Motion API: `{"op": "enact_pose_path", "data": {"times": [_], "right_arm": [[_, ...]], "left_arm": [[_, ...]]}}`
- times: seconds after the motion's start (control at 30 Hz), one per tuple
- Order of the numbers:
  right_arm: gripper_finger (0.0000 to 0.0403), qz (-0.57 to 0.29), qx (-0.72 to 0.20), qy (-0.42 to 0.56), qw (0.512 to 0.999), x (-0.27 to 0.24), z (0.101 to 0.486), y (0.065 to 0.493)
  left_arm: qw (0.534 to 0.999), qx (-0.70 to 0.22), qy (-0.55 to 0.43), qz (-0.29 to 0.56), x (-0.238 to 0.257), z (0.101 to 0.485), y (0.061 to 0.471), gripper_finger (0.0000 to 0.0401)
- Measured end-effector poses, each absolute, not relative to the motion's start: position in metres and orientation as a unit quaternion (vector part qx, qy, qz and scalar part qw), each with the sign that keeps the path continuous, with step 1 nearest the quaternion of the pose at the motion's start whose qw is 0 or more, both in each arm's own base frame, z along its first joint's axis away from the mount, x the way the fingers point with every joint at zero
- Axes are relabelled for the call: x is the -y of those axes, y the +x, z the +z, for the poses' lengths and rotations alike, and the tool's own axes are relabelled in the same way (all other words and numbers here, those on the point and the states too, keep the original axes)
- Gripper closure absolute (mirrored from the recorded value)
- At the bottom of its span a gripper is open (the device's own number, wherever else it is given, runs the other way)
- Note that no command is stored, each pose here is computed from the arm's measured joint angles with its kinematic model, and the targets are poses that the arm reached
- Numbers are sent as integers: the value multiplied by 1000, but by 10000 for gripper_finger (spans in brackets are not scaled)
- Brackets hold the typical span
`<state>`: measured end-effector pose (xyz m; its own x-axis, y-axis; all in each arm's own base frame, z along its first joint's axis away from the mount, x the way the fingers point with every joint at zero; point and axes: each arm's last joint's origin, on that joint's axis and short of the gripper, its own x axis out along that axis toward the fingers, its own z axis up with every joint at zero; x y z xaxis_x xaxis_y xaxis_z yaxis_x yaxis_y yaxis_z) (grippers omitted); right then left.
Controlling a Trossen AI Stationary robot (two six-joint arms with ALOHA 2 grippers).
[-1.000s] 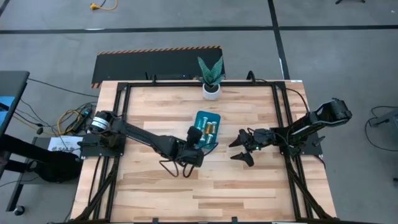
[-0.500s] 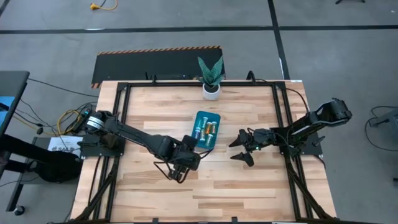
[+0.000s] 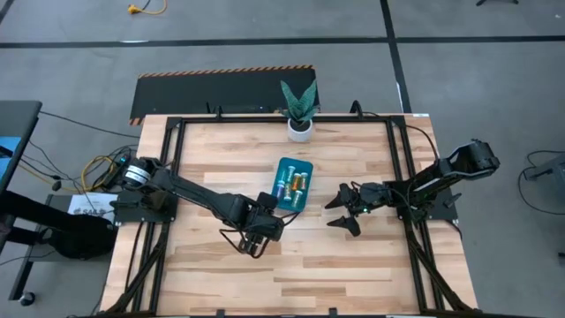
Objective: Pick and place pill bottles into a basket
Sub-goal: Put the yellow pill bottle into the bin
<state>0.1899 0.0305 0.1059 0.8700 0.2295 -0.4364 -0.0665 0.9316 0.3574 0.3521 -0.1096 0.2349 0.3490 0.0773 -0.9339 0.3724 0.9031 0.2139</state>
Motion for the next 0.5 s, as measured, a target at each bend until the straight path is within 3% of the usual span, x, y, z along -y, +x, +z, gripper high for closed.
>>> {"op": "enact_pose_path", "data": {"times": [0.5], "right_arm": [[76, 78, -243, 168, 952, -30, 106, 190]], "left_arm": [[787, -586, 158, -113, 87, 188, 344, 221]]}}
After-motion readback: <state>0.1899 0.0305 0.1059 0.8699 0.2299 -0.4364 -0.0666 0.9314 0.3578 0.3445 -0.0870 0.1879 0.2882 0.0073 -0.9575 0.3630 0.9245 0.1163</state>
